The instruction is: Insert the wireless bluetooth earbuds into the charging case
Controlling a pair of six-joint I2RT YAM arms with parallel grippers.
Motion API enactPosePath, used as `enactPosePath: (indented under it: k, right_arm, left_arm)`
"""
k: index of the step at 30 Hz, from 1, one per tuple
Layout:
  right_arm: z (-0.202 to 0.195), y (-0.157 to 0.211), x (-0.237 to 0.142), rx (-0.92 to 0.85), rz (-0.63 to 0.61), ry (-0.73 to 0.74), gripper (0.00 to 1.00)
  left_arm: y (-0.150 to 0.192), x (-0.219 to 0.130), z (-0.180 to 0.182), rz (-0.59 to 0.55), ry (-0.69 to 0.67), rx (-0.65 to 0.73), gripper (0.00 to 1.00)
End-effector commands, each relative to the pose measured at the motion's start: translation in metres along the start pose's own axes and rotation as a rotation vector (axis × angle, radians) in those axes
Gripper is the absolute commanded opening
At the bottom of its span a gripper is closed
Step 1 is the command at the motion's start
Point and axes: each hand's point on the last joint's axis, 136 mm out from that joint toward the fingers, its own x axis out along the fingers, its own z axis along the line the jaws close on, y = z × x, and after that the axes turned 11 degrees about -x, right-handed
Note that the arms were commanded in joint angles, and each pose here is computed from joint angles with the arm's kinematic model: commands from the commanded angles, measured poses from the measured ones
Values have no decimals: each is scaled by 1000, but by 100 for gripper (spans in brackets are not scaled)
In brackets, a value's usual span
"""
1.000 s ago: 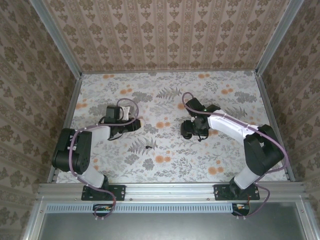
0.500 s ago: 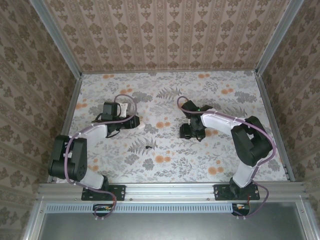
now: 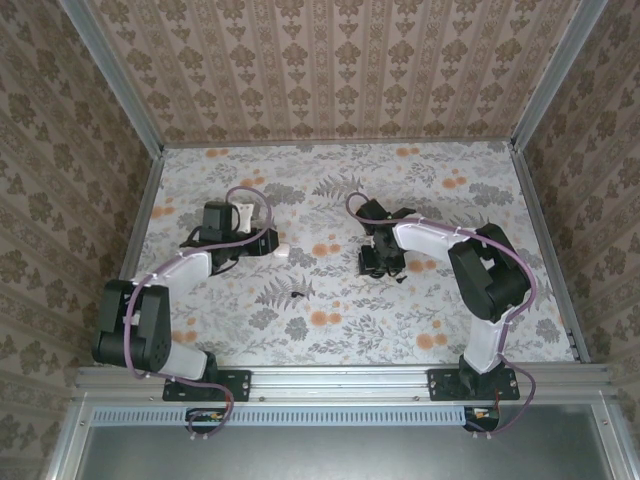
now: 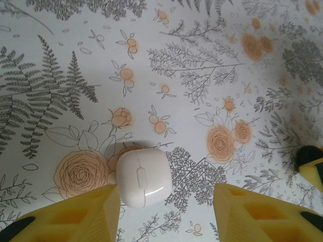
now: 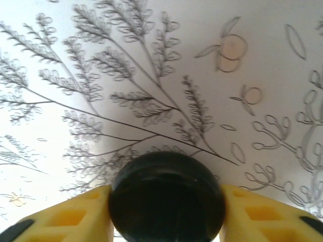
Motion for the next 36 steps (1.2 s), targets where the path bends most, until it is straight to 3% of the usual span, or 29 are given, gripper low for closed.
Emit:
enactPosePath:
  k: [1, 7, 12, 19, 24, 28, 36]
  right_arm:
    - [10, -4, -3, -91, -18, 9, 41]
    - [31, -7, -32, -232, -106, -25, 35]
    - [54, -17, -85, -410, -291, -48, 27]
    - [82, -24, -152, -623, -557, -60, 26]
    - [97, -21, -188, -738, -699, -52, 24]
    - [103, -16, -204, -802, -768, -27, 22]
    - [119, -9, -221, -879, -816, -28, 22]
  left_arm:
    - [-2, -11, -12, -14, 38, 27, 50]
    - [-6, -29, -35, -28, 108, 50, 49]
    - [-4, -51, -69, 11, 239, 37, 50]
    - [12, -74, -121, 109, 391, -6, 51]
    - [33, -89, -169, 186, 482, 36, 52]
    - [49, -98, -196, 227, 521, 78, 54]
    - [60, -102, -218, 236, 567, 119, 59]
